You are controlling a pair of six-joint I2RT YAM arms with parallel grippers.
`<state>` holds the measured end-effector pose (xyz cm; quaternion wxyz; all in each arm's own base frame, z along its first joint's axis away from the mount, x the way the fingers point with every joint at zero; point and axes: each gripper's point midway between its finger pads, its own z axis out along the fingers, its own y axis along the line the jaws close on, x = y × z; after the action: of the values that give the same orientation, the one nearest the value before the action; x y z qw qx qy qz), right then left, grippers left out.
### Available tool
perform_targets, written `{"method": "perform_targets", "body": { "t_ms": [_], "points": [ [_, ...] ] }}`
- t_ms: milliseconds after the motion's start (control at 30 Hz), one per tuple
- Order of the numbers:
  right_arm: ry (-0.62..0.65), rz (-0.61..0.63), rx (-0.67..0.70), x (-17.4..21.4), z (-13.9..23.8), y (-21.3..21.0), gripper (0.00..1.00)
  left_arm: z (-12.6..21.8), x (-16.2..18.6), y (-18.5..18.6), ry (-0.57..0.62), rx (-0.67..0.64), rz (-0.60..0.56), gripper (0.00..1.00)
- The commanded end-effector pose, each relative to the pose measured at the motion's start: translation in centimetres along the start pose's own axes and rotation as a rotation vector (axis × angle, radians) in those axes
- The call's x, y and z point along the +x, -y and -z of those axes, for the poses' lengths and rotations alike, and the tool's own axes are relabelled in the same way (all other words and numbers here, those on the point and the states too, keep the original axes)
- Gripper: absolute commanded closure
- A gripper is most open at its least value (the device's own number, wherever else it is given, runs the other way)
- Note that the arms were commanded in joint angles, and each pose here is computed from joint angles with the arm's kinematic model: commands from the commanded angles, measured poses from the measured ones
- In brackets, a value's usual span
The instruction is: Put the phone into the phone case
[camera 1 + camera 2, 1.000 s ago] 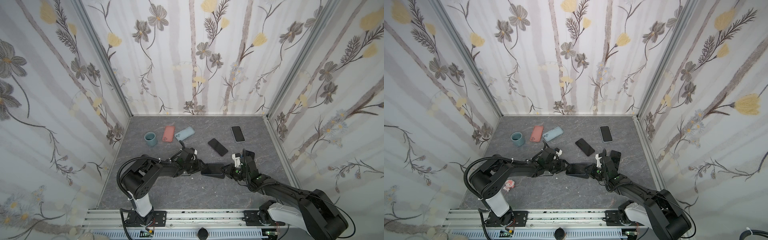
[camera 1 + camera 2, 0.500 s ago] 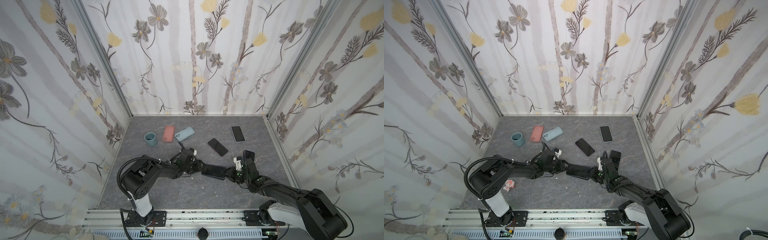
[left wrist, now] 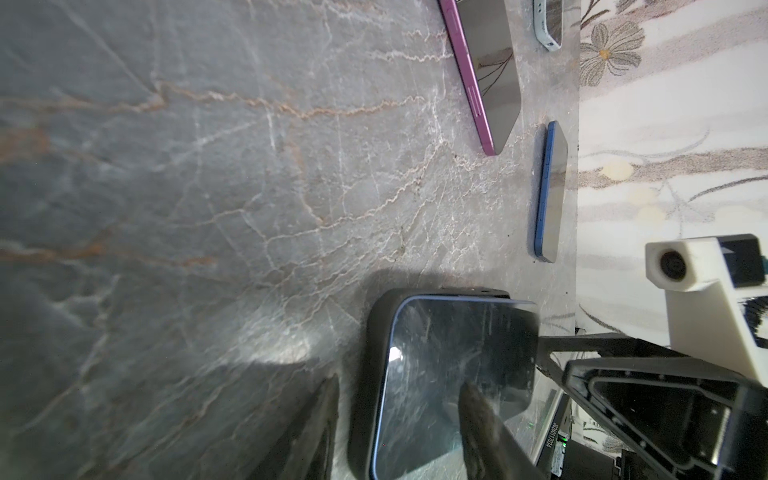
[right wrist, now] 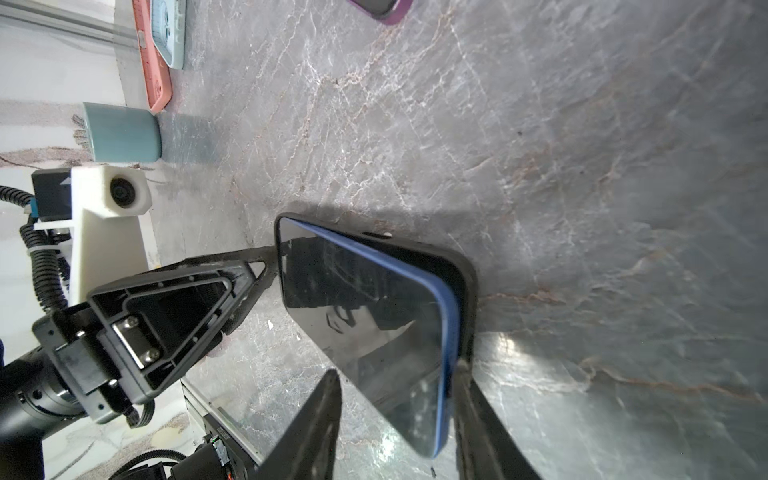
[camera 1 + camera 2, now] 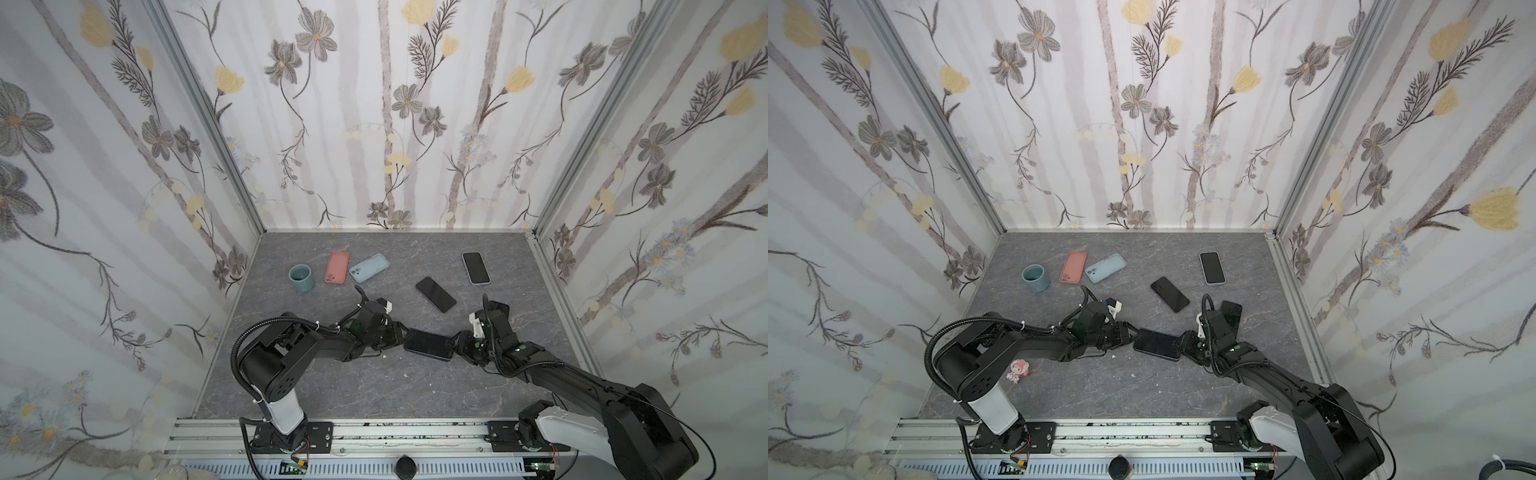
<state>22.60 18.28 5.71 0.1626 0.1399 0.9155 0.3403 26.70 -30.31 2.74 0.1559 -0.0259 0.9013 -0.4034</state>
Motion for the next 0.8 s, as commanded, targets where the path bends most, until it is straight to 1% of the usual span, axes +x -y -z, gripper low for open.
{"method": "perform_targets", "body": {
  "t_ms": [0, 100, 233, 267, 300, 367, 400, 467, 700, 767],
  "points": [
    [0.001, 0.014, 0.044, 0.2, 0.6, 0.7, 0.49, 0.8, 2.5, -5.7, -0.079, -0.261, 0.039, 0.49],
    [0.006, 0.012, 0.07, 0.5, 0.8, 1.6, 0.49, 0.9, 2.2, -5.8, -0.086, -0.285, 0.008, 0.49],
    [-0.007, -0.001, 0.089, 1.5, 0.8, 2.9, 0.55, 0.8, 2.4, -5.6, -0.112, -0.285, -0.012, 0.5],
    [-0.008, -0.002, 0.094, 1.7, 0.8, 3.2, 0.58, 0.8, 2.4, -5.5, -0.115, -0.282, -0.014, 0.53],
    [-0.008, -0.004, 0.095, 1.8, 0.9, 3.3, 0.61, 0.8, 2.5, -5.4, -0.121, -0.274, -0.02, 0.57],
    [-0.005, -0.003, 0.087, 1.8, 0.9, 3.2, 0.7, 0.6, 2.7, -5.4, -0.139, -0.27, -0.024, 0.64],
    [-0.003, -0.001, 0.082, 1.8, 0.9, 3.1, 0.74, 0.6, 2.9, -5.4, -0.15, -0.271, -0.024, 0.66],
    [-0.001, 0.002, 0.071, 1.7, 0.9, 3.0, 0.76, 0.3, 3.2, -5.4, -0.171, -0.265, -0.023, 0.71],
    [-0.047, 0.009, 0.036, 2.2, 0.0, 2.4, 0.82, 0.0, 3.8, -5.4, -0.213, -0.266, -0.018, 0.71],
    [-0.056, 0.013, 0.034, 2.2, -0.2, 2.4, 0.87, -0.1, 4.0, -5.3, -0.226, -0.27, -0.02, 0.71]
  ]
}}
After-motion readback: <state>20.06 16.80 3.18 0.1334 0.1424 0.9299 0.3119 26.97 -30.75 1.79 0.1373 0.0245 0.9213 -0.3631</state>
